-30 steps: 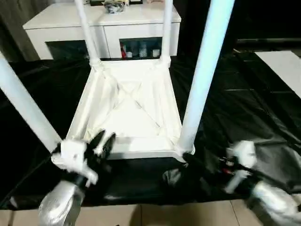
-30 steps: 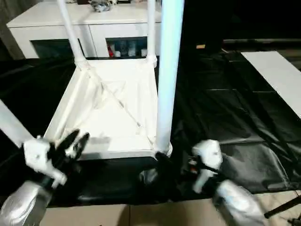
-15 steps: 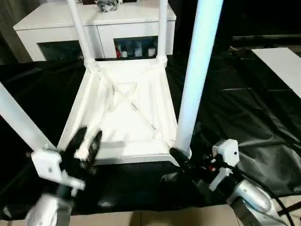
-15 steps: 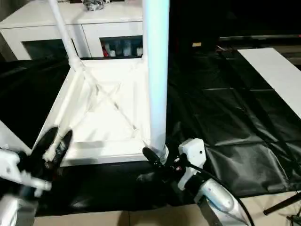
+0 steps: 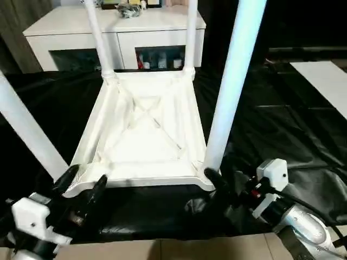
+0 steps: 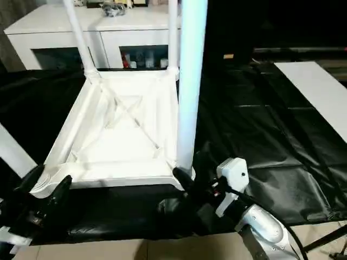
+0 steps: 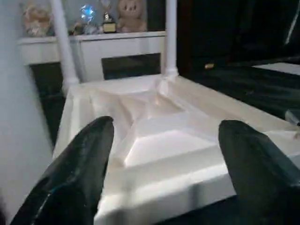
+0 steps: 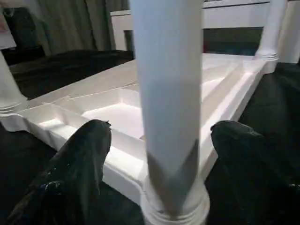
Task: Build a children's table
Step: Rotate leg to tighten
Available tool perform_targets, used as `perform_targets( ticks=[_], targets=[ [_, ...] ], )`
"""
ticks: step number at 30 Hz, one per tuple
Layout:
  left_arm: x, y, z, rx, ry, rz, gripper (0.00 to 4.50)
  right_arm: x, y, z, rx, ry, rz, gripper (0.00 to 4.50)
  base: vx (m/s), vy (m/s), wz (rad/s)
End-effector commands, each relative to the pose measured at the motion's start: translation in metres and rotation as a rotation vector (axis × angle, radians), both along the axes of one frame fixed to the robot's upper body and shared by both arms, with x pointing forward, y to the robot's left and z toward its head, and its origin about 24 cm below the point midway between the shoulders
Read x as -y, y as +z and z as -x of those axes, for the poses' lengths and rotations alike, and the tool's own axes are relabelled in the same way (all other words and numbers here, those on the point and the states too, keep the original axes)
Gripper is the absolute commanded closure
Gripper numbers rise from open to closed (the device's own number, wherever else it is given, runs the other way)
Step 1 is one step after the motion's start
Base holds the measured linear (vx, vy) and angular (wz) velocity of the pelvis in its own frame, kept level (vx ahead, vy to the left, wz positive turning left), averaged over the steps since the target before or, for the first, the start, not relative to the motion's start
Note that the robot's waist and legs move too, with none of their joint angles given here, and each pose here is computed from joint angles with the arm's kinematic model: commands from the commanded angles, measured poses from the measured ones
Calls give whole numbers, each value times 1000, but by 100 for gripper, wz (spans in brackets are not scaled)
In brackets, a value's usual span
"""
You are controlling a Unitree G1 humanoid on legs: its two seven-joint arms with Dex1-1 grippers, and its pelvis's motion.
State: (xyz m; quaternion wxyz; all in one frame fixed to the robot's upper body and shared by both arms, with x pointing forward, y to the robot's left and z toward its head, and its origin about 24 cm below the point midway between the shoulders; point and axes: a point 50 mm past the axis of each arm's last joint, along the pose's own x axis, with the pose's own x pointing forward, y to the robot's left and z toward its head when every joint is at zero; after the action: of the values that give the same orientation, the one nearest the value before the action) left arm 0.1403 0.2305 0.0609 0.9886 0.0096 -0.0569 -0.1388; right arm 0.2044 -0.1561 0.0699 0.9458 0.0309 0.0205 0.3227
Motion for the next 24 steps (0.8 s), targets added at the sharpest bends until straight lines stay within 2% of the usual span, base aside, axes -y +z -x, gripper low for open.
perform_targets(
  ticks=[1,3,7,12,16,17,18,19,22,23,24],
  targets=[
    [-13,4,7,19,43,13,54,8,1,-4,4,-14,7,68,0,0,0],
    [-17,6,9,32,67,18,30,9,0,-4,2,-16,10,68,0,0,0],
    [-29,14,13,57,141,38,9,10,0,-1,-9,17,11,68,0,0,0],
    [-35,26,5,88,166,43,9,5,3,6,-33,116,-17,68,0,0,0],
    [-35,30,-13,77,153,34,9,5,4,9,-34,164,-11,68,0,0,0],
    [-38,30,-21,70,162,35,9,6,4,9,-27,179,7,68,0,0,0],
    [-38,30,-21,70,162,35,9,6,4,9,-27,179,7,68,0,0,0],
    [-41,30,-27,63,163,39,9,7,5,9,-22,189,20,68,0,0,0],
    [-42,31,-36,42,140,56,9,9,8,10,-18,201,18,68,0,0,0],
    [-41,33,-45,22,106,73,9,8,12,14,-19,236,6,68,0,0,0],
    [-42,34,-48,18,101,74,9,7,13,15,-19,247,3,68,0,0,0]
  ],
)
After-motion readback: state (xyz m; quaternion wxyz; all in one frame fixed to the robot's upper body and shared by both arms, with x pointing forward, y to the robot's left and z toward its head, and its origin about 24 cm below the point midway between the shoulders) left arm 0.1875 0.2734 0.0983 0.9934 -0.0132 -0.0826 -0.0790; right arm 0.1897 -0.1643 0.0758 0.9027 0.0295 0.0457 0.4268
